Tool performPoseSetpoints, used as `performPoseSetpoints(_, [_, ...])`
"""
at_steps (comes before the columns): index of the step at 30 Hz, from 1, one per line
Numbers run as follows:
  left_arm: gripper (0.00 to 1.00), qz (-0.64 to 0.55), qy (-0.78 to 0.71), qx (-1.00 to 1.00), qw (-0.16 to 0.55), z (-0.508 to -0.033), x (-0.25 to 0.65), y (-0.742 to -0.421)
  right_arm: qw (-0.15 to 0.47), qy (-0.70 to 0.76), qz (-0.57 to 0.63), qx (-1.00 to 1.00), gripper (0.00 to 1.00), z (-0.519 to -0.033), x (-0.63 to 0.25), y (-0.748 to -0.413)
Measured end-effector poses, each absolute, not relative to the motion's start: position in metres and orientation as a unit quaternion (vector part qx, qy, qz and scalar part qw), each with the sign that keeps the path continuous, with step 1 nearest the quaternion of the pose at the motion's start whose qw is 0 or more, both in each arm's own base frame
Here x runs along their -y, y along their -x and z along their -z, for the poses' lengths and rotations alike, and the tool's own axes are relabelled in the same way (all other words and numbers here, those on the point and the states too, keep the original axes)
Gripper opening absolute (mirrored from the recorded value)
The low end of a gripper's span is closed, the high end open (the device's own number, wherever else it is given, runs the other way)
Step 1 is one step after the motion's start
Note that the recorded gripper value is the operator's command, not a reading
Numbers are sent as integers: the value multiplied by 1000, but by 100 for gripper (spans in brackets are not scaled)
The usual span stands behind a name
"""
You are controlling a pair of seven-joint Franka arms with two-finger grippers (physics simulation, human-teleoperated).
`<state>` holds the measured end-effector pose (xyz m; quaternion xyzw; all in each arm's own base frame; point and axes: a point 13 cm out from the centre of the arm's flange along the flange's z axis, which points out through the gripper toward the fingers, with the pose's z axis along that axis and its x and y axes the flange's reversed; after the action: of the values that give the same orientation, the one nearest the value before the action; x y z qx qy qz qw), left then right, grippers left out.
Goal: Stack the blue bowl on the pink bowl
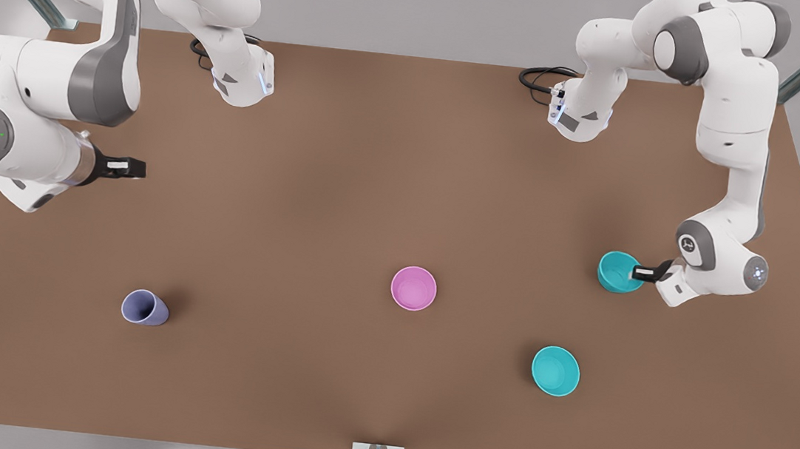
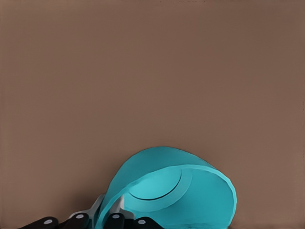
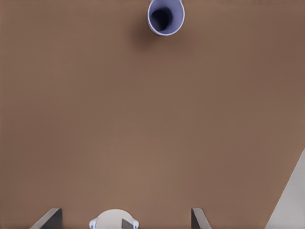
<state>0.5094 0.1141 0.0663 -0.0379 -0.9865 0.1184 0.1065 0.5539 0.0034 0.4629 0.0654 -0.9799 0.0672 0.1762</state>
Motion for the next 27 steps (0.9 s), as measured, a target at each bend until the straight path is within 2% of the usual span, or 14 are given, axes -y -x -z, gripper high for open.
performPoseSetpoints(3, [21,-119,87,986,82,-115,-41,-536,175,-68,-66,980,100,-463,-4,-554])
performPoseSetpoints(8, [21,-103,205,970,76,-177,197,-557,175,-70,-65,980,100,-462,-3,-555])
performPoseSetpoints(10, [21,-95,231,966,73,-185,303,-575,176,-71,-64,980,100,-462,-2,-555])
performPoseSetpoints(12, [21,-96,210,969,88,-169,363,-585,176,-72,-64,980,100,-462,-2,-555])
performPoseSetpoints(18, [21,-107,63,979,159,-145,390,-570,177,-75,-63,979,100,-460,-3,-556])
performPoseSetpoints(27, [21,-113,-94,972,182,-137,411,-572,179,-78,-61,979,100,-458,-3,-556])
